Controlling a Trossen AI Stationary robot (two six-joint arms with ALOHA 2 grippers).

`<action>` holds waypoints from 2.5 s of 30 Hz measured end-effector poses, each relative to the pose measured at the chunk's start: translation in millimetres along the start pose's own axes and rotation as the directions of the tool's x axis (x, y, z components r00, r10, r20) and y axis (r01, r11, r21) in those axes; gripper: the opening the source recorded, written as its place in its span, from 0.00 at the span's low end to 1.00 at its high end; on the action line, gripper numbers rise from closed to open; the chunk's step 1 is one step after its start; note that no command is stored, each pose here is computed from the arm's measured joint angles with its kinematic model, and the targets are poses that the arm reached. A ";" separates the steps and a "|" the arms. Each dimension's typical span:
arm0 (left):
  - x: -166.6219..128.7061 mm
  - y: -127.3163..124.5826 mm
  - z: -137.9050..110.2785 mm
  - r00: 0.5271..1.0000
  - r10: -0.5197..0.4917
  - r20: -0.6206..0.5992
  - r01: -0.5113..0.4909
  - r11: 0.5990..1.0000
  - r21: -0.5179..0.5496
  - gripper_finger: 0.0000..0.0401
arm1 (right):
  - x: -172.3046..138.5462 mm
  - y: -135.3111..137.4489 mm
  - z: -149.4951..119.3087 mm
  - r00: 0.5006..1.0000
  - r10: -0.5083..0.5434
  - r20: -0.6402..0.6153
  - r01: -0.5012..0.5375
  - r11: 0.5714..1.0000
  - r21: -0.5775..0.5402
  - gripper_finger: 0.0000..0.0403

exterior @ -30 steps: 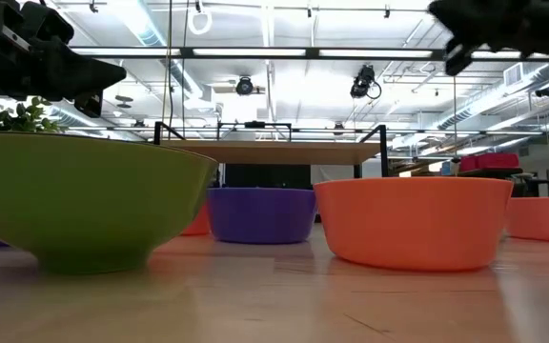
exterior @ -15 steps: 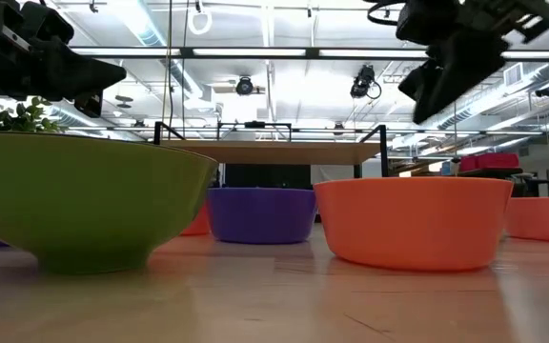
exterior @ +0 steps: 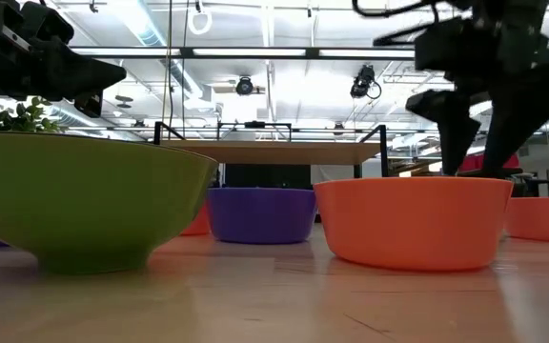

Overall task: Pick & Place Mini bowls
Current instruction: Put the blue bowl on the shelf

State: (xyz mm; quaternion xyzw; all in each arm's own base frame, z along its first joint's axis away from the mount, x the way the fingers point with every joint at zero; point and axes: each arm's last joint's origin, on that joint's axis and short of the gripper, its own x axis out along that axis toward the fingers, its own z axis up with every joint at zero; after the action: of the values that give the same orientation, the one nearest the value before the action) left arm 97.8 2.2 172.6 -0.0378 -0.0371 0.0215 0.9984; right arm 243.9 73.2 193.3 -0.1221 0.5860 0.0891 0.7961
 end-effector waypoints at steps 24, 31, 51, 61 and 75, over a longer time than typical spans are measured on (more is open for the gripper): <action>0.0 0.0 0.0 1.000 0.000 0.000 0.000 1.000 0.000 0.04 | 21.3 0.1 9.5 0.990 -0.004 -0.138 -0.004 0.998 -0.060 0.03; 0.0 0.0 0.0 1.000 0.000 0.000 0.000 1.000 0.000 0.04 | -32.8 -5.2 52.2 0.999 -0.022 -0.047 0.015 0.989 -0.145 0.01; 0.0 0.0 0.1 1.000 0.000 0.001 0.000 1.000 0.000 0.04 | -136.3 -227.0 47.2 0.931 -0.323 0.172 0.302 0.943 0.137 0.01; 0.0 0.0 -0.2 1.000 -0.001 -0.001 0.001 1.000 0.000 0.04 | -92.2 -272.5 23.6 0.968 -0.249 0.014 0.242 0.952 0.189 0.01; 0.0 0.0 0.0 1.000 0.000 0.000 0.000 1.000 0.000 0.04 | -87.9 -279.7 16.5 0.958 -0.281 -0.063 0.288 0.932 0.218 0.04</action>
State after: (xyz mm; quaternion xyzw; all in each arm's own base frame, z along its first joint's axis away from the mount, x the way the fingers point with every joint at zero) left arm 97.8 2.2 172.5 -0.0379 -0.0371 0.0213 0.9984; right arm 312.4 -188.6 307.1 -0.1161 0.5803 -0.0961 0.8003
